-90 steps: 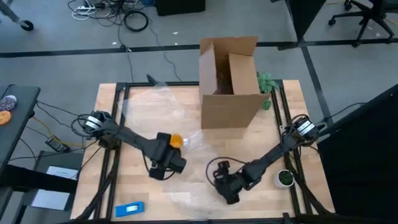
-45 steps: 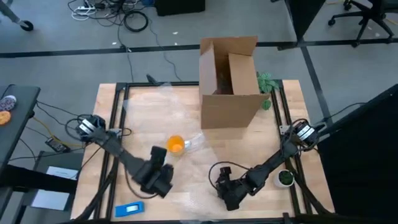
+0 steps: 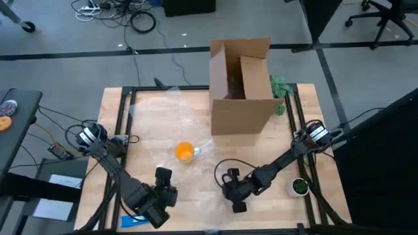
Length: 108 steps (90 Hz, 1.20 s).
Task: Wrap mug
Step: Wrap the yellow mug with transparent bubble wrap
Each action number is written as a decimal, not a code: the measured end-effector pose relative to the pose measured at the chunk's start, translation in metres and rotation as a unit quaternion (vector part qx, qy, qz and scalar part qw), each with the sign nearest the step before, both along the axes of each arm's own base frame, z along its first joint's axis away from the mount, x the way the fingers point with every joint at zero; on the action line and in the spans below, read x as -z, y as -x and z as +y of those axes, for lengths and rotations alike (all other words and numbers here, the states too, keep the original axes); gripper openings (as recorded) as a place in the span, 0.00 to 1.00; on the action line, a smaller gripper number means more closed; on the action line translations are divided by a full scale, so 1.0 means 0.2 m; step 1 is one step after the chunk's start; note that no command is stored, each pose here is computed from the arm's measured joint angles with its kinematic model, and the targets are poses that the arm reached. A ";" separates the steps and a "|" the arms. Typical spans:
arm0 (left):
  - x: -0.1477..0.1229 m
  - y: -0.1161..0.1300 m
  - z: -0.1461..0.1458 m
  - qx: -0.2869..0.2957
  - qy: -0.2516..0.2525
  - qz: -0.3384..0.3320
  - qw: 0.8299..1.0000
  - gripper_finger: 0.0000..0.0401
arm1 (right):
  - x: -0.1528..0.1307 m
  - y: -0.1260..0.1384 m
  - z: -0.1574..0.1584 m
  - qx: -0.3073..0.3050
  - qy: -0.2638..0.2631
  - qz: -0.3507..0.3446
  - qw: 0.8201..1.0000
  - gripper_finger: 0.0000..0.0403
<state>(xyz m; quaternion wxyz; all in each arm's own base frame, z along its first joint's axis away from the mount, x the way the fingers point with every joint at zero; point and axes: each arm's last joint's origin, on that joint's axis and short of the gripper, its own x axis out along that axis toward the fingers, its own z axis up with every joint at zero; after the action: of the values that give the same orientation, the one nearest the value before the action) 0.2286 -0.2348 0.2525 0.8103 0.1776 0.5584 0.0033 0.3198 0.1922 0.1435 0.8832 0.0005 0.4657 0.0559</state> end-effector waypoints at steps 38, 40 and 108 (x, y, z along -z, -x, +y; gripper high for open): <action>0.14 -0.01 -0.02 0.012 0.010 -0.049 0.999 0.41 | -0.32 -0.05 -0.16 0.021 -0.036 -0.095 0.995 0.00; 0.14 -0.02 -0.02 0.008 0.011 -0.054 0.998 0.41 | -0.32 -0.05 -0.17 0.022 -0.037 -0.093 0.995 0.00; 0.06 -0.25 0.01 0.012 0.068 -0.191 0.979 0.41 | -0.32 -0.08 -0.23 0.019 -0.047 -0.088 0.995 0.00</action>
<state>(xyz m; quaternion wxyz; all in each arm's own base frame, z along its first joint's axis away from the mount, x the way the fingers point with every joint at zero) 0.2792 -0.2331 0.2412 0.9122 0.1253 0.3900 -0.0103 0.3367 0.1462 0.2077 0.9206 0.0464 0.3829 0.0605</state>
